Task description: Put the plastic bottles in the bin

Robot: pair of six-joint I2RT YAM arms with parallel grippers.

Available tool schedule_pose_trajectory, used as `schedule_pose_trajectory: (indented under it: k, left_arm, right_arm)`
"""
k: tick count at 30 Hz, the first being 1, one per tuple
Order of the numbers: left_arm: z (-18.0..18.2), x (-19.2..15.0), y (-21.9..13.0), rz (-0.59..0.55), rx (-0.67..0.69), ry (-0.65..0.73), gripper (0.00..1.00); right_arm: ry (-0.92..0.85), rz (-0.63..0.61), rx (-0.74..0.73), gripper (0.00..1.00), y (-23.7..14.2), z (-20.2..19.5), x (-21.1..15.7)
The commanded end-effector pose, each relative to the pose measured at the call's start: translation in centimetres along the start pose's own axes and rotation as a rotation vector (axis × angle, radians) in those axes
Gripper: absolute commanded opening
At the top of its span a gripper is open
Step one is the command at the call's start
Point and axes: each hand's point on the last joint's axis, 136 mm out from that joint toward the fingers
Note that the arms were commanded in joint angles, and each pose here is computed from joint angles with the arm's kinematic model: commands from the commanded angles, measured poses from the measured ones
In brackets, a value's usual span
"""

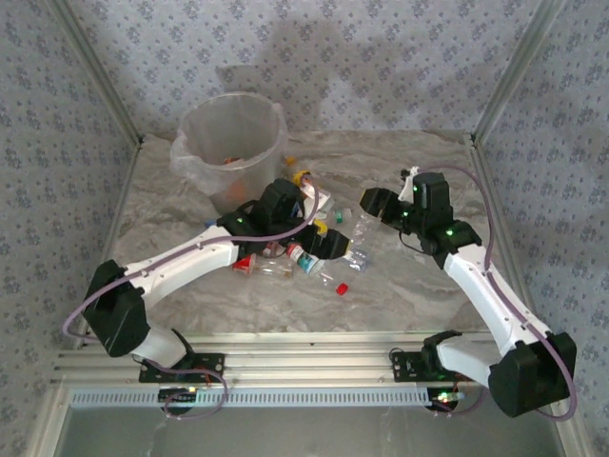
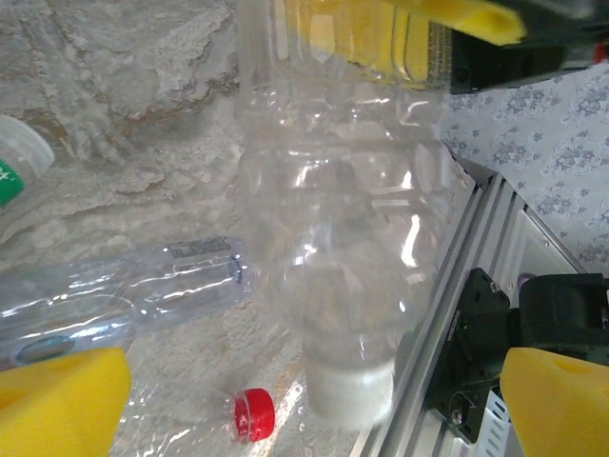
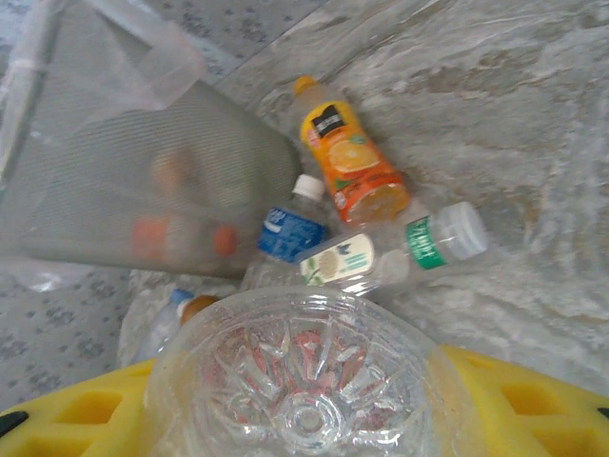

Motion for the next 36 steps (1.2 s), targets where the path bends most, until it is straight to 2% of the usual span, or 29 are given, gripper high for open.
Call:
schedule_pose_trajectory:
  k: [1, 7, 12, 15, 21, 24, 27, 32, 36]
  left_arm:
    - [-2.5, 2.1, 0.4, -0.048, -0.077, 0.050, 1.00]
    - [-3.1, 2.2, 1.4, -0.046, -0.094, 0.048, 0.99]
    - [-3.9, 2.9, 1.4, -0.064, -0.132, 0.043, 0.94]
    - [-4.2, 3.1, 1.6, -0.060, -0.153, 0.040, 0.88]
    - [-4.7, 3.2, 1.6, -0.062, -0.177, 0.033, 0.67]
    - [-4.9, 3.4, 1.3, -0.068, -0.183, 0.037, 0.61]
    - [-5.2, 3.6, 1.0, -0.073, -0.188, 0.042, 0.57]
    - [-5.4, 3.8, 0.4, -0.083, -0.182, 0.039, 0.56]
    - [-5.0, 4.4, -0.8, -0.099, -0.168, 0.034, 0.57]
  right_arm:
    - [-0.007, -0.019, 0.102, 0.58, -1.4, 3.4, 0.9]
    - [-0.007, -0.016, 0.146, 0.59, -1.9, 4.8, 0.8]
    - [-0.009, -0.012, 0.157, 0.59, -2.1, 5.1, 0.5]
    - [-0.010, -0.012, 0.172, 0.59, -2.2, 5.5, 0.4]
    - [-0.013, -0.007, 0.171, 0.59, -2.2, 5.5, 0.2]
    - [-0.012, -0.006, 0.170, 0.60, -2.3, 5.4, 0.1]
    - [-0.009, -0.010, 0.169, 0.68, -2.4, 5.4, 0.1]
    - [-0.013, -0.027, 0.175, 0.85, -3.3, 5.6, 0.5]
    - [-0.035, -0.021, 0.222, 0.91, -4.7, 6.5, 0.6]
Point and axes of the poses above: each hand's point on the last joint's axis, 136 mm out from that joint toward the fingers, its own y axis out along the fingers, its own z axis along the line the jaws close on, x = y × z, and after that the axes turned 2 degrees about -y, right-handed
